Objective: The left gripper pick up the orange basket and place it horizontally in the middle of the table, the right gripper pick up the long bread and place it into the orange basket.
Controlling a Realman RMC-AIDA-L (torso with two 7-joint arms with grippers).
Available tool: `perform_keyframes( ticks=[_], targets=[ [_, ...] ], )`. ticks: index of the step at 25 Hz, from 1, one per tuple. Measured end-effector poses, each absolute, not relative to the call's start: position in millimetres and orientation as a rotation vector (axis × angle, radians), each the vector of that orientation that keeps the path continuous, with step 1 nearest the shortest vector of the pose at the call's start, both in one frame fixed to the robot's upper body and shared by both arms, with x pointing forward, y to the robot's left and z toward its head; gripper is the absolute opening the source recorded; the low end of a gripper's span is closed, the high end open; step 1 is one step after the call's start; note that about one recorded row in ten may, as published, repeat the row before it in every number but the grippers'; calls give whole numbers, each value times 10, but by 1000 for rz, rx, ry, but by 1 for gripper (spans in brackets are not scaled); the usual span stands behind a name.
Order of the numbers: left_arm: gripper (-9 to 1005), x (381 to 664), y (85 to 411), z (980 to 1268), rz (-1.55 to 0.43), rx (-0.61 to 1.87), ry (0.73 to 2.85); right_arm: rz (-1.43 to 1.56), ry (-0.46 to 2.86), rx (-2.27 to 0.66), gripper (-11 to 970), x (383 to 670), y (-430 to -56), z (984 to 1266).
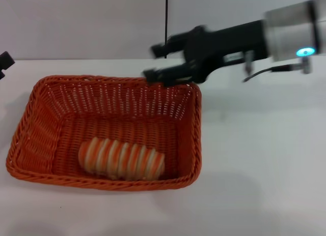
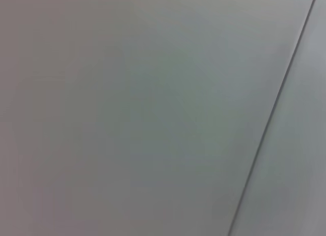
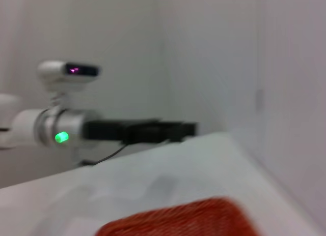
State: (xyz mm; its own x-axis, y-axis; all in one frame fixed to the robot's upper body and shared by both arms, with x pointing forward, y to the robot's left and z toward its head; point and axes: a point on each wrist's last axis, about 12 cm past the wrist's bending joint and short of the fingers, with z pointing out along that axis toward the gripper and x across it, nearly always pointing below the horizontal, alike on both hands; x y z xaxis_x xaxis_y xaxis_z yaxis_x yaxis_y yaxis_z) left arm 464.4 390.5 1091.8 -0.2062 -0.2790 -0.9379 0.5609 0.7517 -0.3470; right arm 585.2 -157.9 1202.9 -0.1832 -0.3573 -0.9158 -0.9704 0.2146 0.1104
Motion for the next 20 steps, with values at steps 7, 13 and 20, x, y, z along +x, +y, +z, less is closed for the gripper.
perform_keyframes(
  ticks=[7,13,20],
  targets=[
    [606,4476,4093,10946,-656,227,1573,765,1701,-993,653,5658,-2255,12022],
    [608,4290,4257,10899,-498,201,1541,734,1762,-729,653,5481,-2873,11718],
    [610,4006,4452,10805,-338,60,1477,593,1523,-445,653,5117,-3536,11353]
  ],
)
